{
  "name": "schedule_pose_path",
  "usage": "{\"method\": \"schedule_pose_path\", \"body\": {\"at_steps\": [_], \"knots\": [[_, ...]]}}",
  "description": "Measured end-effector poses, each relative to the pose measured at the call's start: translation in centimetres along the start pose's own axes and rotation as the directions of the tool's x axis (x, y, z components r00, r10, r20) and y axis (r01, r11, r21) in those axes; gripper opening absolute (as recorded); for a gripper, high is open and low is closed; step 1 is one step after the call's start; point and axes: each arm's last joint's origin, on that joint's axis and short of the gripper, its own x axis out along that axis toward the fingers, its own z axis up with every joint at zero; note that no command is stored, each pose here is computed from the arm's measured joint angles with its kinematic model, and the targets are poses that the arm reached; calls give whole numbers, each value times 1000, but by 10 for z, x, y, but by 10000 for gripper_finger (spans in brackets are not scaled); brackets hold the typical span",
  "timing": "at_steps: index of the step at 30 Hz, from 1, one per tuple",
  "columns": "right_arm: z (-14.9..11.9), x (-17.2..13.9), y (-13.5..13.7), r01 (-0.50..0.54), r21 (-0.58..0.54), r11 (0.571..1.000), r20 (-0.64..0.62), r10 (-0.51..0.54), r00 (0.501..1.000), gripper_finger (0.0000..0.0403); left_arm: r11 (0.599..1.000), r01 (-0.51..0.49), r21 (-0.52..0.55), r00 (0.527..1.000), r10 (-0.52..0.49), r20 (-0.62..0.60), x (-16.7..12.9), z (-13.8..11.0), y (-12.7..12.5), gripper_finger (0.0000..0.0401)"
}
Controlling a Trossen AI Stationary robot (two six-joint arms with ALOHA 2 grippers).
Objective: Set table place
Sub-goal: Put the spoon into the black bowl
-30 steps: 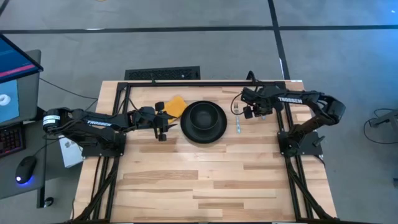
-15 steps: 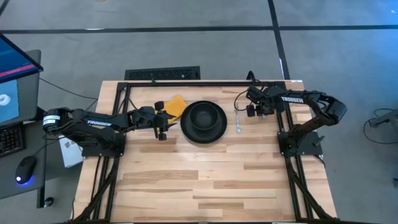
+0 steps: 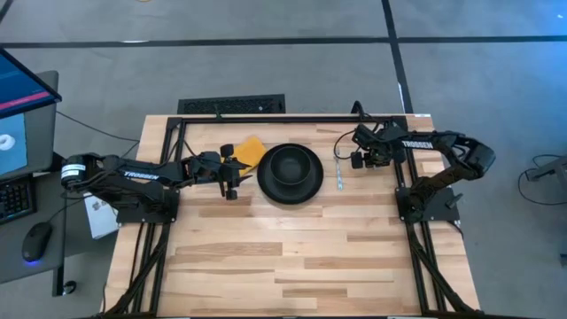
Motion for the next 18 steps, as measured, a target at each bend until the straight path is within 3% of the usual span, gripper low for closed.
{"method": "schedule_pose_path", "body": {"at_steps": [8, 18], "knots": [[0, 0, 0, 5, -4, 1000, 1, -5, 1000, 52, 1000, 0, -1, 1000, 0, 0, 0, 0, 0, 140], [-2, -6, 7, 18, -27, 999, -4, -18, 1000, 58, 1000, 0, -1, 1000, 0, 0, 0, 0, 0, 140]]}}
